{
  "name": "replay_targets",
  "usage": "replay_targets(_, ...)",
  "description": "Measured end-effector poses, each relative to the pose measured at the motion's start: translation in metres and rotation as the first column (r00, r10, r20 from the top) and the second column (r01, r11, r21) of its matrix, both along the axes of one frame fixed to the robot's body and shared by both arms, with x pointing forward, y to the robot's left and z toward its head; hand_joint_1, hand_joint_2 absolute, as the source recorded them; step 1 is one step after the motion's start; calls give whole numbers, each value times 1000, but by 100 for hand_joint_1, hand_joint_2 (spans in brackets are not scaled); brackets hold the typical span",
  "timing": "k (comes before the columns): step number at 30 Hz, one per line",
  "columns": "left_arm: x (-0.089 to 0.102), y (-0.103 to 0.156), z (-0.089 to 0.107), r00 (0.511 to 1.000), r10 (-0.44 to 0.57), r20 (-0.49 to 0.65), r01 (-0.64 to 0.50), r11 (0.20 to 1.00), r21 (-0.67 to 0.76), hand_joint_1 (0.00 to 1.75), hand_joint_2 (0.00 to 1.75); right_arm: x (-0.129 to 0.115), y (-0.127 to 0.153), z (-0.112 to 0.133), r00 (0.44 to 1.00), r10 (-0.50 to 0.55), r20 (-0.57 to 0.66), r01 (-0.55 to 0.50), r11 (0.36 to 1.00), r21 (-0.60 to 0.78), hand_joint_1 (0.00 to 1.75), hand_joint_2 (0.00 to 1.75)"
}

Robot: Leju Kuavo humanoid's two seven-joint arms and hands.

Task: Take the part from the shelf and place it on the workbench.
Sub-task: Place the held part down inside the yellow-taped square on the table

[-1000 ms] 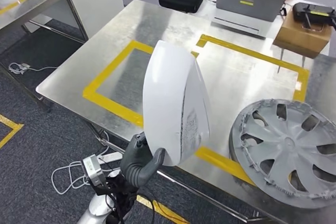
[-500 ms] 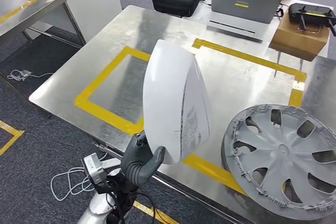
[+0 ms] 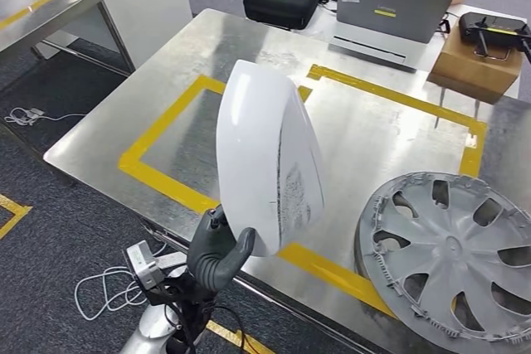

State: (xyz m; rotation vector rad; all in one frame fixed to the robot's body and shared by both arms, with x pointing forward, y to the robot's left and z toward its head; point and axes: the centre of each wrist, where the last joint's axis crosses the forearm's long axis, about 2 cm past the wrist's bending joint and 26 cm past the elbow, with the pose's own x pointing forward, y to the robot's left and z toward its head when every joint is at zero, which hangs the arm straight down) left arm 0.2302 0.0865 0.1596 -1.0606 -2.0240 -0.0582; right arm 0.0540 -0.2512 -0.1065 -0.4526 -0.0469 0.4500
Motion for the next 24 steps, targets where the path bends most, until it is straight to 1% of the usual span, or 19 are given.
replay_targets(10,0,2,-2,1000,21,-13,-21,1000,0,175,175,-4,0,-1,998,-39,-44,40,999,15,0,175)
replay_targets(17,0,5,-3,999,49,-16,-49,999,12,175,175,-11,2,-2,989,-47,-139,54,997,46,0,175)
replay_targets(24,-1,7,-6,998,58,-27,-58,998,19,175,175,-15,4,-2,984,-51,-171,66,995,79,0,175)
